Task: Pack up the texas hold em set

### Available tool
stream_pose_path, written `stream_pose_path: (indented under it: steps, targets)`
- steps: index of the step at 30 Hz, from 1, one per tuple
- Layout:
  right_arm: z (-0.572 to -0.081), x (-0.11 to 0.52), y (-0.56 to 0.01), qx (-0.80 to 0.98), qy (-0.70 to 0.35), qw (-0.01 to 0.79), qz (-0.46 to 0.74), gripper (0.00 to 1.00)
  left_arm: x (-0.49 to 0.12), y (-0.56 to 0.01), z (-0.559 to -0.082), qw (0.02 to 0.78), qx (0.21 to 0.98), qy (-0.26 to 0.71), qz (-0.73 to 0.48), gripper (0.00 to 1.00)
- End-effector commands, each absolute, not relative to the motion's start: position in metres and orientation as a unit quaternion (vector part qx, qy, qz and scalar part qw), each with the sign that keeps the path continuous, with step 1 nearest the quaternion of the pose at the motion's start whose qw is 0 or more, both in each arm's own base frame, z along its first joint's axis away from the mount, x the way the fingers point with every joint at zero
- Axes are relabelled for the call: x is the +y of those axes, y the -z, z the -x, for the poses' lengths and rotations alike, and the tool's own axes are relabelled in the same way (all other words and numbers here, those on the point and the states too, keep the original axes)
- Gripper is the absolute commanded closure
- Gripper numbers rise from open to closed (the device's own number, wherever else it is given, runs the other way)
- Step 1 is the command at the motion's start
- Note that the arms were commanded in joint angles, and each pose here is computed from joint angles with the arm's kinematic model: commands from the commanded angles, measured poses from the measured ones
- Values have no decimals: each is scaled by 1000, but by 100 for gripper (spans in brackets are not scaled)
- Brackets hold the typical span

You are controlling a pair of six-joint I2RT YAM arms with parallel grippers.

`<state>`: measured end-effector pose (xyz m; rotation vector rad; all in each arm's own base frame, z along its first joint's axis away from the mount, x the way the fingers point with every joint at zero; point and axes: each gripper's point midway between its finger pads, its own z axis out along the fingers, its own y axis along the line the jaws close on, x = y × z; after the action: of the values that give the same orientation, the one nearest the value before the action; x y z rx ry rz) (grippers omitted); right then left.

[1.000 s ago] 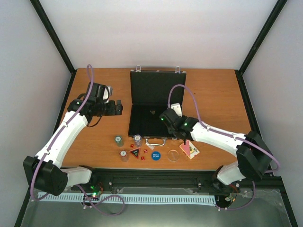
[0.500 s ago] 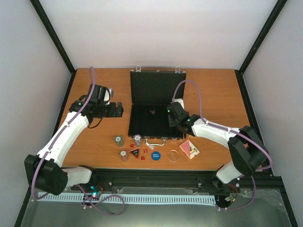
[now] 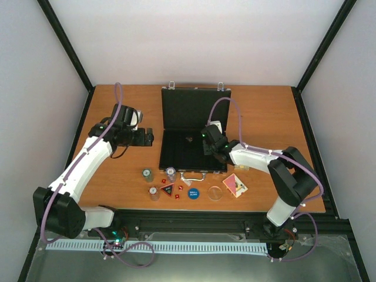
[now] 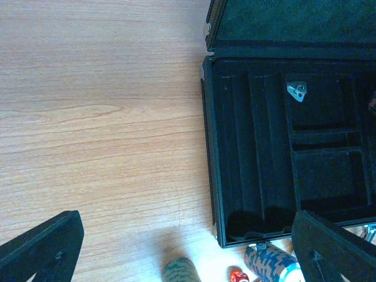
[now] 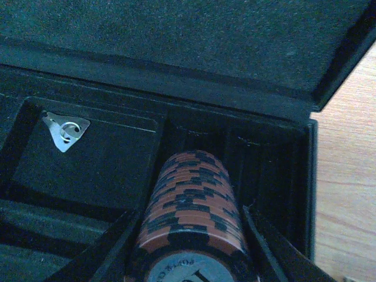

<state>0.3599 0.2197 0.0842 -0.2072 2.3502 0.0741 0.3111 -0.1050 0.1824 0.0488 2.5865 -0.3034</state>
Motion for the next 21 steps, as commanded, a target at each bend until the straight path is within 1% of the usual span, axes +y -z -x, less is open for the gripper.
stream_pose_path:
  steps: [1, 4, 6, 7, 9, 11, 21]
  targets:
    - [-389, 234, -106, 900, -49, 430, 50, 97, -107, -181, -312, 268, 957, 109, -37, 0]
    - [-392, 234, -98, 902, -41, 427, 48, 97, -107, -178, -312, 265, 957, 108, -41, 0]
    - [-393, 232, -92, 906, -30, 419, 45, 90, -107, -177, -312, 264, 958, 107, -43, 0]
    - [-392, 230, -90, 909, -26, 414, 42, 80, -107, -177, -312, 264, 958, 106, -44, 0]
    - [-388, 227, -88, 912, -26, 407, 35, 67, -106, -176, -313, 264, 958, 104, -45, 0]
    - [-384, 224, -86, 916, -24, 399, 28, 57, -107, -177, -314, 265, 957, 105, -47, 0]
    - [-358, 220, -78, 938, -38, 344, 35, 33, -109, -177, -321, 268, 957, 105, -47, 0]
